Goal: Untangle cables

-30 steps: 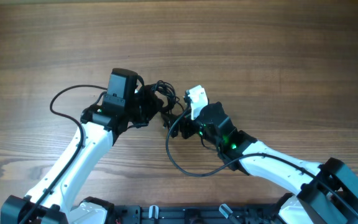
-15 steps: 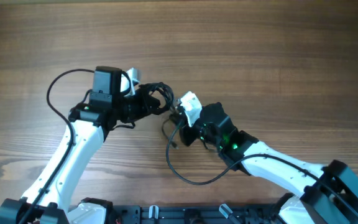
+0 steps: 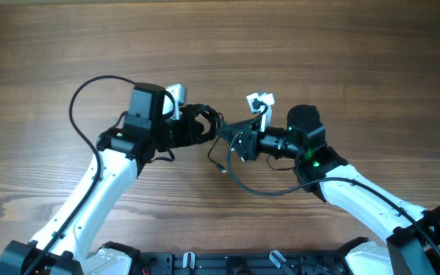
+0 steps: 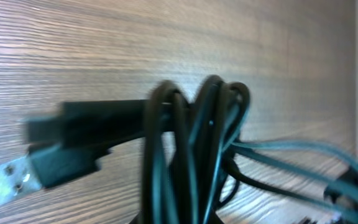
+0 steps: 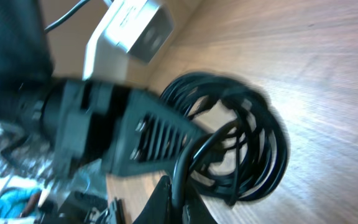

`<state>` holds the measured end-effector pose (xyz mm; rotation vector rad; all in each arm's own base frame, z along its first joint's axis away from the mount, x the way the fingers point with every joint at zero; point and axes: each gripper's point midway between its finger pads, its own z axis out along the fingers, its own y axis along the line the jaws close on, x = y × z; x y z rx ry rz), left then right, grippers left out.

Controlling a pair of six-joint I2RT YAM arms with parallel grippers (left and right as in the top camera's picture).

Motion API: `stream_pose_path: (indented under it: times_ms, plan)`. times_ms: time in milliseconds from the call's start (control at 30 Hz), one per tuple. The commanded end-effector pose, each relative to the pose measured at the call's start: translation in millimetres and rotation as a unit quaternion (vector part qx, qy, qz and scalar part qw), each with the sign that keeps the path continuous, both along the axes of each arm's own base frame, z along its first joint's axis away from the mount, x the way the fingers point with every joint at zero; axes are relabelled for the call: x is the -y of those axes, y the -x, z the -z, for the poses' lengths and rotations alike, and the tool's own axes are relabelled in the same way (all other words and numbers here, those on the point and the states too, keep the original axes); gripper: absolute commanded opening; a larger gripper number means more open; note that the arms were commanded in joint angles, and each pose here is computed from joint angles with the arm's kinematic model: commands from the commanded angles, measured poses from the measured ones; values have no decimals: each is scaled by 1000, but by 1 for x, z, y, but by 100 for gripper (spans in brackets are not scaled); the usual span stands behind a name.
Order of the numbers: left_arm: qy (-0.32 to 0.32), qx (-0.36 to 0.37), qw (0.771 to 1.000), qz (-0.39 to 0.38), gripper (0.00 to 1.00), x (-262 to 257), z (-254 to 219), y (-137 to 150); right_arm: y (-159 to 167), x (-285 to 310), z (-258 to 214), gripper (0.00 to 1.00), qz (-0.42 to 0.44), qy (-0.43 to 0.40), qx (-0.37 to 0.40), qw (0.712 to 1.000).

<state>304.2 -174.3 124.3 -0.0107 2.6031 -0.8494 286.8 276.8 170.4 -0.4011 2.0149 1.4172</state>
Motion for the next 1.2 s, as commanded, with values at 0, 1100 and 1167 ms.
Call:
stream_pose_path:
  times_ms: [0, 1100, 1167]
  plan:
    - [-26, 12, 998, 52, 4, 7, 6, 12, -38, 35, -12, 5, 87, -3, 15, 996]
    - [130, -15, 991, 23, 84, 12, -30, -2, -10, 31, 8, 4, 38, -24, -129, 991]
    - [127, -11, 991, 38, 74, 23, -30, 3, -10, 31, 8, 4, 38, -24, -129, 991]
